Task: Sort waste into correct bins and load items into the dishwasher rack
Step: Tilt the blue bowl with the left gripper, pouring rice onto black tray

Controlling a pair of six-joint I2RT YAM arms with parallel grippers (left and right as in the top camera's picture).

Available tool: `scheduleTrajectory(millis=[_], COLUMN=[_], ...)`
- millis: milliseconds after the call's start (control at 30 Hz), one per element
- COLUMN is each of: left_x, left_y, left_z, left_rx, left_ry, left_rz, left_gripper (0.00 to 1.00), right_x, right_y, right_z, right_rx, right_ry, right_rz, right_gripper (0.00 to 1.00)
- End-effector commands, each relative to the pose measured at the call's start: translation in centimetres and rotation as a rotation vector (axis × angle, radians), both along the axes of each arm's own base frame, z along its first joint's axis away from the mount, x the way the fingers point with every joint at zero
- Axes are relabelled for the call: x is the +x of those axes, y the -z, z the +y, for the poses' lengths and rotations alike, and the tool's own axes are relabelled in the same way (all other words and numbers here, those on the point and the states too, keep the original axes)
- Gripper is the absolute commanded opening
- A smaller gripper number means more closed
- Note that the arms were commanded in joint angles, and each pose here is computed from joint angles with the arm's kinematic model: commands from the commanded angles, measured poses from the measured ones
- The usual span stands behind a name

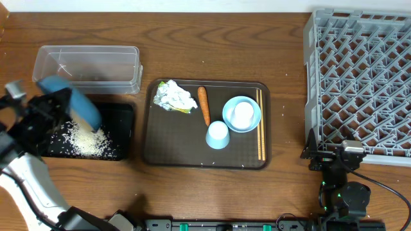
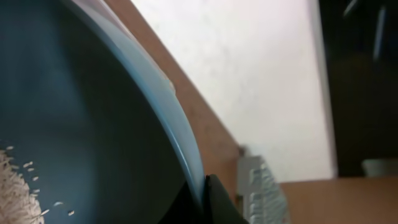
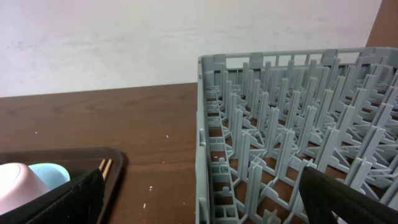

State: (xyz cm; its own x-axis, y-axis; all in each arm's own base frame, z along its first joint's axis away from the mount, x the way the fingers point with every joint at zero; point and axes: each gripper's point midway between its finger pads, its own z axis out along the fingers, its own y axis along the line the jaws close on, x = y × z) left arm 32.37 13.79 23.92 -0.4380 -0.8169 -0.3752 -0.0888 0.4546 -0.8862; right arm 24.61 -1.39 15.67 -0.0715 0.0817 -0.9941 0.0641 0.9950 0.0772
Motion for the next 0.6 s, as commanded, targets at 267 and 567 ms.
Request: scheduleTrajectory(millis=[267,567], left_x=[-2.8,-2.8], left_y=[-1.7,-2.0], left_z=[2.7,2.5], left_rx=[-0.174,-0.237], left_ry=[-0.031,0.001], left_rz=[-0.067,-0.080], left_gripper=[0.06,0.06], right_x=[0.0,0.0], right_y=[0.1,0.1], right_z=[0.1,0.1], right_rx=[-0.012,-0.012], right_ry=[-0.006,-0.006], right_rz=[0.002,0.002], right_gripper=[0.99,0.99])
